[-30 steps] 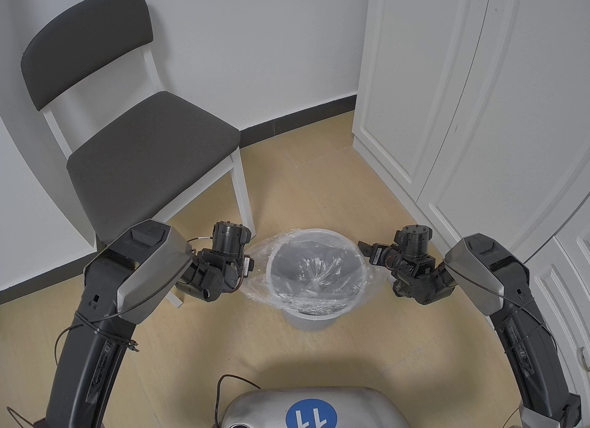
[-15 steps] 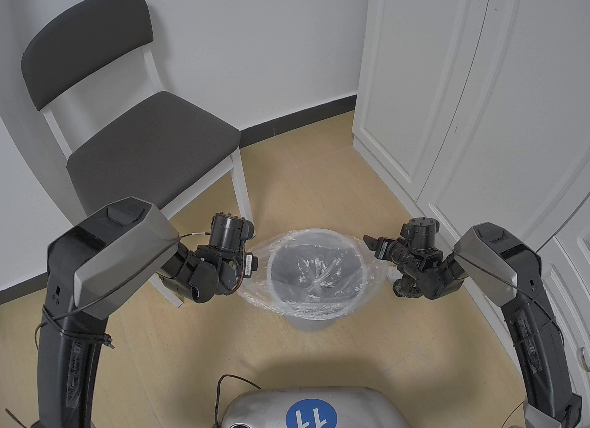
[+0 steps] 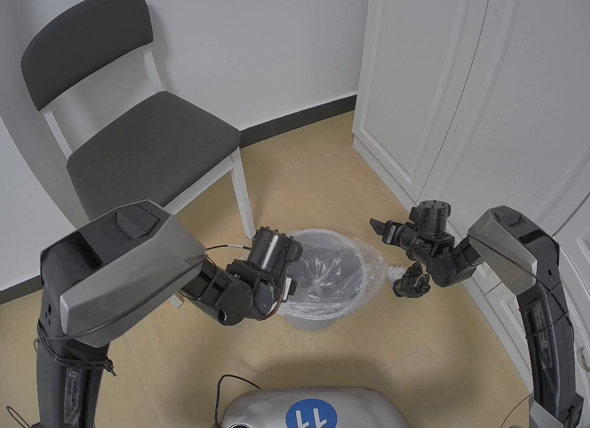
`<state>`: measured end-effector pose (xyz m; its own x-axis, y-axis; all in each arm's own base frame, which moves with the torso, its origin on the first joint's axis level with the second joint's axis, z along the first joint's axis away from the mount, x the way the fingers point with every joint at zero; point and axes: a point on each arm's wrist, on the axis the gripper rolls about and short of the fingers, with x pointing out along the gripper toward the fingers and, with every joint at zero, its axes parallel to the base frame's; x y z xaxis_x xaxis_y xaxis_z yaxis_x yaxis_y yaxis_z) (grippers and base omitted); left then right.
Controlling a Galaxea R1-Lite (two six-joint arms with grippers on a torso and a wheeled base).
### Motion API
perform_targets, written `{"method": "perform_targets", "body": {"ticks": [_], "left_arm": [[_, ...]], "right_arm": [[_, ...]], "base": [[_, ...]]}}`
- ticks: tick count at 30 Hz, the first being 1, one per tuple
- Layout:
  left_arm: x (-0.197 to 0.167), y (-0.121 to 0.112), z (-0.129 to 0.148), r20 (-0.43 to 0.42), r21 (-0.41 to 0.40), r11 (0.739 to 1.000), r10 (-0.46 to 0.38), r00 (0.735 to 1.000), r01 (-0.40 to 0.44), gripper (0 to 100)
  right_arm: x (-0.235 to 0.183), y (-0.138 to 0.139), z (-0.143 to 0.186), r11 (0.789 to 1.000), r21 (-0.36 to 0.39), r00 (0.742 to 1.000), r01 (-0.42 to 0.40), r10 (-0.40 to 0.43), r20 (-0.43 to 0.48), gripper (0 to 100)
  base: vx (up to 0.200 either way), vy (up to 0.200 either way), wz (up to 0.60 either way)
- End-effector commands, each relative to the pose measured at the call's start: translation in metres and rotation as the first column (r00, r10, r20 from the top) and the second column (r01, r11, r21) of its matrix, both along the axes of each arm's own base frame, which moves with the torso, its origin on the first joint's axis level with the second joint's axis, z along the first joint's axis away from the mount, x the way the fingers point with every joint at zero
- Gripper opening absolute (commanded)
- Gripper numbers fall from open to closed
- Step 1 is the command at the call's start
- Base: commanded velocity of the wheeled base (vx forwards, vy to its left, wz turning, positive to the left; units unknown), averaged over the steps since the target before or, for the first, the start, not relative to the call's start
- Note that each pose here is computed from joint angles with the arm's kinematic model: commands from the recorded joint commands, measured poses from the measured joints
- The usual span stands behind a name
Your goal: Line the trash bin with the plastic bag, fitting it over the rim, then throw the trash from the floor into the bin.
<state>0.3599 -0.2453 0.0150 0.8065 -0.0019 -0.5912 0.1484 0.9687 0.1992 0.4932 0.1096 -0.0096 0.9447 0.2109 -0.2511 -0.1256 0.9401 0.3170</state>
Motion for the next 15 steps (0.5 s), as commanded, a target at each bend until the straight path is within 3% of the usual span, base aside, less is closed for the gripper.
{"method": "perform_targets", "body": {"ticks": [1, 15], "left_arm": [[0.004, -0.019, -0.015, -0.024, 0.038, 0.999, -0.01, 1.0, 0.011, 100], [0.019, -0.028, -0.033, -0.078, 0.098, 0.995, 0.015, 0.997, -0.007, 100]], "right_arm": [[0.002, -0.014, 0.011, 1.0, 0.005, 1.0, 0.02, -0.02, 0.014, 100], [0.004, -0.02, 0.011, 1.0, 0.004, 1.0, 0.015, -0.015, 0.016, 100]], "base": [[0.0, 0.0, 0.0], [0.0, 0.0, 0.0]]}}
